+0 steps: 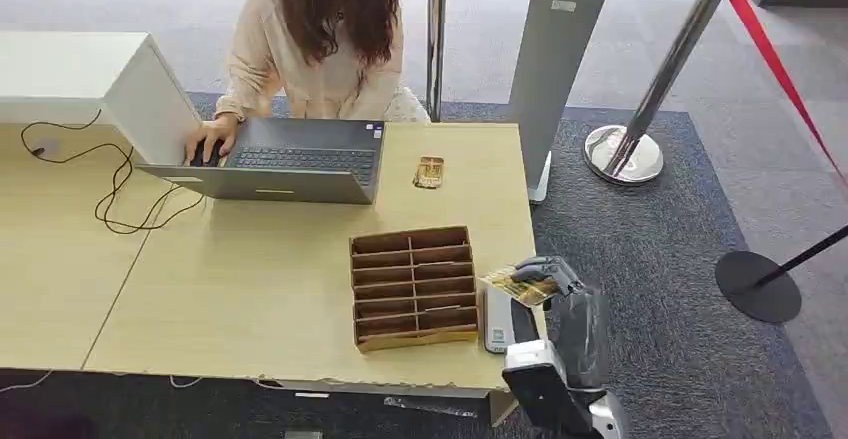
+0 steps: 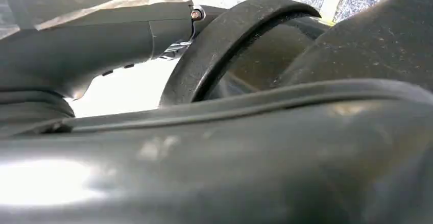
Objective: Pass the card to the sensor for recognition and then transmit it.
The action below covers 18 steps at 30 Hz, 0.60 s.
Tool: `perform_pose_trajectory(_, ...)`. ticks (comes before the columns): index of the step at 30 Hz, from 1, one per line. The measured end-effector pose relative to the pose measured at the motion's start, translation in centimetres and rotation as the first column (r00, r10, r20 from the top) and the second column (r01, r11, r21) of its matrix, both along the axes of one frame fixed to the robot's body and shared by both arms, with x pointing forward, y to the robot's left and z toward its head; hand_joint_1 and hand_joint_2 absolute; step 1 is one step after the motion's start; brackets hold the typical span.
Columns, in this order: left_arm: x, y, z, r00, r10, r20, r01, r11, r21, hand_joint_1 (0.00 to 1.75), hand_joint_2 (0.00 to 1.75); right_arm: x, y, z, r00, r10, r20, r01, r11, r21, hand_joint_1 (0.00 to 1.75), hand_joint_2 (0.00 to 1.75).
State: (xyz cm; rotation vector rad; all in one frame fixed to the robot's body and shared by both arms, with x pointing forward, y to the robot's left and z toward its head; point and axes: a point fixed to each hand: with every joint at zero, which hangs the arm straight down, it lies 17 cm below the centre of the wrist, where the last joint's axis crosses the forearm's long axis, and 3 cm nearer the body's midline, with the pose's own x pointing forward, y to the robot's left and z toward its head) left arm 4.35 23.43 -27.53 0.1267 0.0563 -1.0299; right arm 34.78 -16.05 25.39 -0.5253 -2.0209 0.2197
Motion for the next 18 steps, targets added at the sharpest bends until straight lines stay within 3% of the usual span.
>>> perform_pose_trajectory(18,-0.4,0.3,0.1,0.999,0.033,-0.025,-0.032,0.999,0.021,0.00,0.00,0.6,-0.2,-5.6,0.989,-0.013,-0.147,0.007,0.999,-0.042,1.73,1.75)
